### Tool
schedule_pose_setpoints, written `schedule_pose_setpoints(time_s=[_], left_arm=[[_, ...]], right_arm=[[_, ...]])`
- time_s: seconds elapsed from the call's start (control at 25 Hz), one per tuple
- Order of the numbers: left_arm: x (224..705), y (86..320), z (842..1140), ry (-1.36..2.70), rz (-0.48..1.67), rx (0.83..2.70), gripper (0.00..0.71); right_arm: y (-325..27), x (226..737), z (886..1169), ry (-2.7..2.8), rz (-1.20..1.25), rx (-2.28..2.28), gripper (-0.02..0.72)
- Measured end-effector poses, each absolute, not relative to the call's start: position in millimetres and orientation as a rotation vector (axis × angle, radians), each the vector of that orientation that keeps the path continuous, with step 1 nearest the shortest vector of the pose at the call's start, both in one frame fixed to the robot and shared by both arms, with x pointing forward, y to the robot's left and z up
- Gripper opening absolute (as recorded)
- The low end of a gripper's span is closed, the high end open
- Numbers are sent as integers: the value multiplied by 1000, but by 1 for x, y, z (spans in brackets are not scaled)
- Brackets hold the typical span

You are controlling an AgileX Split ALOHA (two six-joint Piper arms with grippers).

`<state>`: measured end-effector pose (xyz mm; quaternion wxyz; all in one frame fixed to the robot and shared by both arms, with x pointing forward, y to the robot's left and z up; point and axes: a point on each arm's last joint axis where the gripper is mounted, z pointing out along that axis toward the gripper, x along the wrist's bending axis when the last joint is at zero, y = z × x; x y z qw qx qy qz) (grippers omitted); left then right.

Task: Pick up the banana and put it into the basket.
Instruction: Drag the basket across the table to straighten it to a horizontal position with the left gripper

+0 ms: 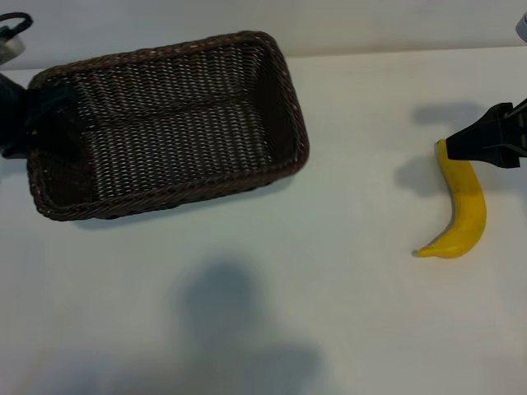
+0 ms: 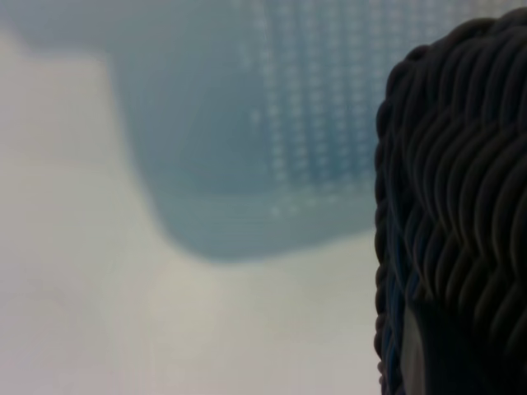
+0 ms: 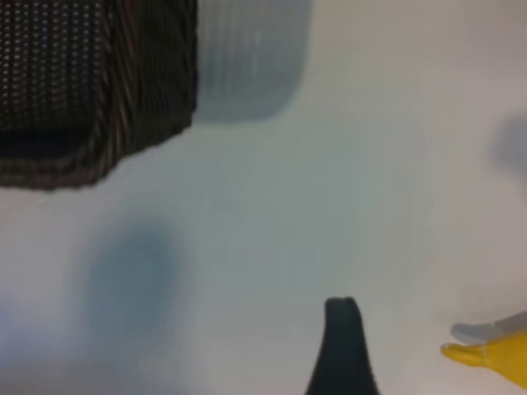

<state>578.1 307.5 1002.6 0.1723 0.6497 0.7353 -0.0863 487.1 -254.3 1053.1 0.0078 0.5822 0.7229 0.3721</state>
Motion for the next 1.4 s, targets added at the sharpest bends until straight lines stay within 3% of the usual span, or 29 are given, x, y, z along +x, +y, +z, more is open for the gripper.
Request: schedule_pose_setpoints(time_s=[0.36,0.64,1.4], left_arm=[[606,251,983,1940,-312,2072,156],[622,210,963,1889,-351,2145,157],[629,201,921,1968,-436,2143,157]], right_arm=[[-254,487,1053,2264,1163,1821,547],[-254,487,1053,2265,1163,1821,547],[-254,487,1053,2267,1163,1821,547]])
